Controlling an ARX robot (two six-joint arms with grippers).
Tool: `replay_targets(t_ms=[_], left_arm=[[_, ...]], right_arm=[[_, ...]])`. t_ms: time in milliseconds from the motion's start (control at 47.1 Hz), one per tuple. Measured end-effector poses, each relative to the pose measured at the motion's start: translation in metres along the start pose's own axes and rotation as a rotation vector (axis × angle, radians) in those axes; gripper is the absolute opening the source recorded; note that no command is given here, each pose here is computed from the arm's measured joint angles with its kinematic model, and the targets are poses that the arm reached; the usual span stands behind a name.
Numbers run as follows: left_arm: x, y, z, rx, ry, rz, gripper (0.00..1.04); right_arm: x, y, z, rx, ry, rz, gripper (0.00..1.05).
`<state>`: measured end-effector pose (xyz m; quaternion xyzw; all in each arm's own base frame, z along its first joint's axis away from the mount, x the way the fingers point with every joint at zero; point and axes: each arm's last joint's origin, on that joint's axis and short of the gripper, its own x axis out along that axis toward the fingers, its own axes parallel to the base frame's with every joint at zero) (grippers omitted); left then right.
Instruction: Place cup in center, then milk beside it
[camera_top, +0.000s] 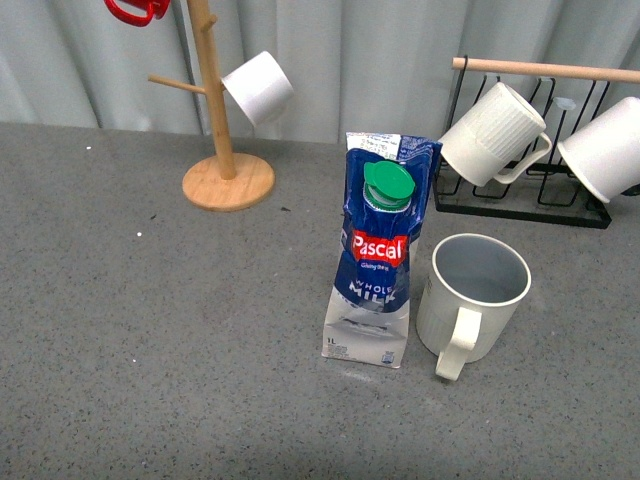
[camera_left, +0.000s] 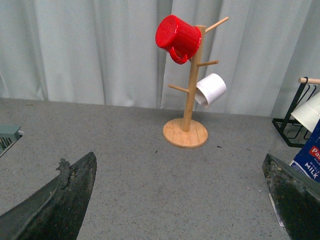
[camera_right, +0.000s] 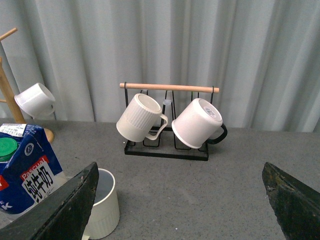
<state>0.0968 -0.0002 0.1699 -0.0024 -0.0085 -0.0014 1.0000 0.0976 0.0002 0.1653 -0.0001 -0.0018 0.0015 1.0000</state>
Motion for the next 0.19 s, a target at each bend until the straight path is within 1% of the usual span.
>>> replay_targets(t_ms=[191], left_arm=[[0.0,0.0,0.0,0.0,0.0,0.0,0.98]], right_arm=[[0.0,0.0,0.0,0.0,0.0,0.0,0.96]])
